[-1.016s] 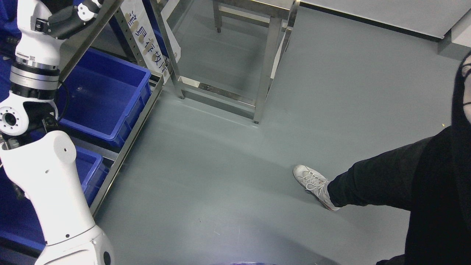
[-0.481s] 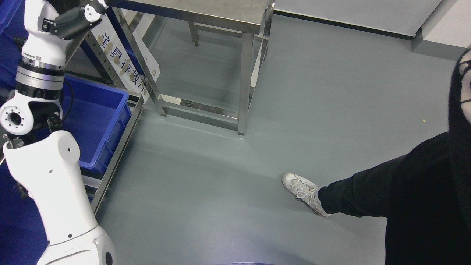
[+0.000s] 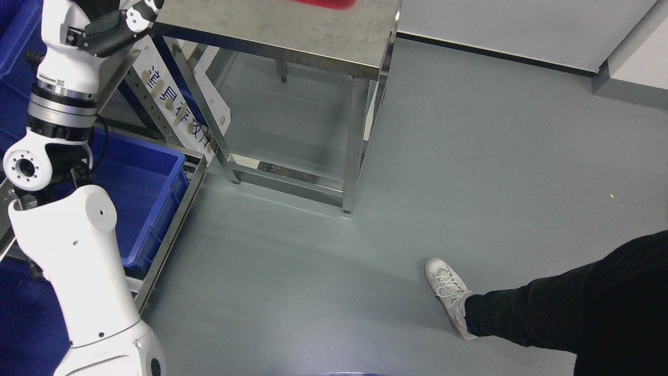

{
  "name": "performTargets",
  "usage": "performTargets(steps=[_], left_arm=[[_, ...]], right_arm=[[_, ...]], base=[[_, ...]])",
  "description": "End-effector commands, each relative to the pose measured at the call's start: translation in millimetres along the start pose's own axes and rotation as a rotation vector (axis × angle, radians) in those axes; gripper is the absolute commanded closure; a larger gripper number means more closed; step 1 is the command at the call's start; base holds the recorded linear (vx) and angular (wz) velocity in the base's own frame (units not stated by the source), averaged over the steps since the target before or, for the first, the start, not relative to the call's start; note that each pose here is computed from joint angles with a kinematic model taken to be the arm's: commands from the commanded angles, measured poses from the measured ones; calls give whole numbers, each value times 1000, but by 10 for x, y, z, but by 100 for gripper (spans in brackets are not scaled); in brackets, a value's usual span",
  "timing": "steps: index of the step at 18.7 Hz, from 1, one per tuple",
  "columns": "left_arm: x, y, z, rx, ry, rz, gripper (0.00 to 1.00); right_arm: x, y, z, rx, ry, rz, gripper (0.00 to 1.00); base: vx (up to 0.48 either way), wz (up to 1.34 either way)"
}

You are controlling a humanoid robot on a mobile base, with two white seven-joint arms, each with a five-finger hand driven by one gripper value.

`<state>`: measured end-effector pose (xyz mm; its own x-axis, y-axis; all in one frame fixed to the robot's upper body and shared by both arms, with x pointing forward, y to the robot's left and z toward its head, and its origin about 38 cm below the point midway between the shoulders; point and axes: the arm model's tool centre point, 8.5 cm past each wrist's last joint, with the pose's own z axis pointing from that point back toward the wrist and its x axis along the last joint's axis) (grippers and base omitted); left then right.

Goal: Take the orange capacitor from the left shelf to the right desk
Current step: 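Hold the capacitor in the left hand while turning toward the steel table, then extend the left hand with the capacitor over the red tray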

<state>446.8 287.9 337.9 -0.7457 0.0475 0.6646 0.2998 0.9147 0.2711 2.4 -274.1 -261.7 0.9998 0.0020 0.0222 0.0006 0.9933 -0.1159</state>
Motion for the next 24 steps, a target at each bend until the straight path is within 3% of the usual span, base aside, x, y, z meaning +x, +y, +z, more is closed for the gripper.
performTargets(steps=[1,12,24], left_arm=[[-37,-154,-63,-44,-1,27,82],[-44,-252,-110,-70,-7,43,82],[-181,-613,-250,-177,61,117,81]], right_arm=[[-68,-114,-3,-18,2,-7,0],[-68,-114,-3,-18,2,-7,0],[-68,-114,-3,-18,2,-7,0]], base=[[209,94],[209,58],[205,-64]])
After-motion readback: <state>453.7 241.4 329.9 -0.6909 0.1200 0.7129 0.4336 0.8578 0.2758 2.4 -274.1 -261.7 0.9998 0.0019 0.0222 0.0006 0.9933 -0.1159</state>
